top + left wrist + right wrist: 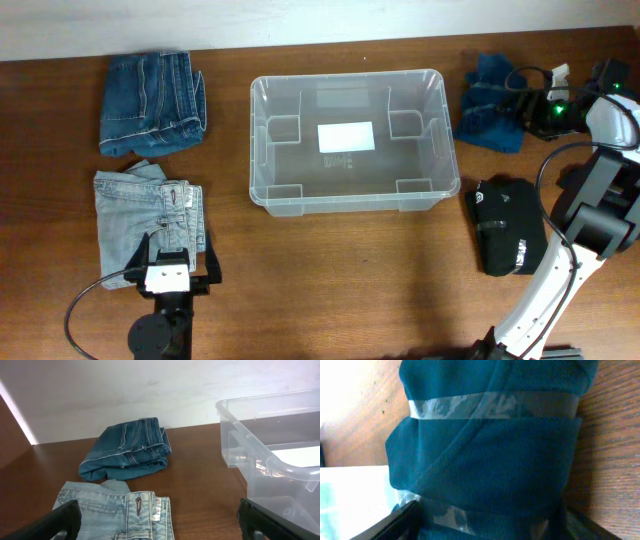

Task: Pack container
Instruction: 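Close the right gripper on the teal garment and lift it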

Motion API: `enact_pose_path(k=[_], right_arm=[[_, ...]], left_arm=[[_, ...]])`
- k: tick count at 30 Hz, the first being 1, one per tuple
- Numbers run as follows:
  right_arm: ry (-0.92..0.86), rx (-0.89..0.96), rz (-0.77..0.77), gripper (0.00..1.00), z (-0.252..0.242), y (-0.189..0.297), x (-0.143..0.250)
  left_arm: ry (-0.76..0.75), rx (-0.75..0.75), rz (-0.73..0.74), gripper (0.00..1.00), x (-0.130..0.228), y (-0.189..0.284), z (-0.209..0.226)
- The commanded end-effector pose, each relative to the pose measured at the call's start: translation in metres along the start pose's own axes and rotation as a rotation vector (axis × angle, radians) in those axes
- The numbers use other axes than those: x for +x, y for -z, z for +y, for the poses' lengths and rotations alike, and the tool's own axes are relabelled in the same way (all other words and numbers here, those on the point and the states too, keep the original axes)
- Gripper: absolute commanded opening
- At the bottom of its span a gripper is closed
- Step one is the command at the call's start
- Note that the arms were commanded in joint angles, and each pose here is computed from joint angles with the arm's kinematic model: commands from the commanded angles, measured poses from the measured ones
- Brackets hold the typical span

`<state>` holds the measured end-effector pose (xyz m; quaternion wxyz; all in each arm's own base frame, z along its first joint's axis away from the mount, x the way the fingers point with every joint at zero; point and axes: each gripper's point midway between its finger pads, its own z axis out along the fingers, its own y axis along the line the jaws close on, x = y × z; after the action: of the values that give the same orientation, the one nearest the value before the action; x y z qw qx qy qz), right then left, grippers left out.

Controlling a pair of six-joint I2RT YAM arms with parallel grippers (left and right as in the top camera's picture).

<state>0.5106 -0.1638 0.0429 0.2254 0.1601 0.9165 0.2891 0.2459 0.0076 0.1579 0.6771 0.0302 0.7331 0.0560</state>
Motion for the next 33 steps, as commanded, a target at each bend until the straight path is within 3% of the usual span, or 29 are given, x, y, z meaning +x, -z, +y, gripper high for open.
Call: enact_pose_path(k=[1, 4, 9, 12, 18, 27, 33], right_arm=[[-0.052, -0.019, 0.024, 0.56, -0.003, -0.01, 0.008], [-0.066, -0.018, 0.024, 0.38, -0.004, -0.009, 0.007], [-0.08, -0.017, 0.019, 0.29, -0.004, -0.008, 0.006], [-0.117, -0.023, 0.014, 0.17, -0.004, -0.001, 0.003], [-0.138, -0.201, -0.028, 0.05, 0.029, 0.038, -0.017], [-0.109, -0.329, -0.066, 0.04, 0.087, 0.095, -0.034], [0.005, -0.385, -0.085, 0.04, 0.153, 0.146, -0.029]], left_arm=[[-0.016, -0.003, 0.0, 0.99, 0.001, 0.0, 0.0], [-0.016, -0.003, 0.0, 0.99, 0.001, 0.0, 0.0], [-0.016, -0.003, 0.0, 0.99, 0.001, 0.0, 0.0], [-0.016, -0.003, 0.0, 0.99, 0.001, 0.0, 0.0], [-0.016, -0.003, 0.0, 0.99, 0.001, 0.0, 0.0], [-0.016, -0.003, 0.0, 0.99, 0.001, 0.0, 0.0], [-0.016, -0.003, 0.0, 0.99, 0.001, 0.0, 0.0]])
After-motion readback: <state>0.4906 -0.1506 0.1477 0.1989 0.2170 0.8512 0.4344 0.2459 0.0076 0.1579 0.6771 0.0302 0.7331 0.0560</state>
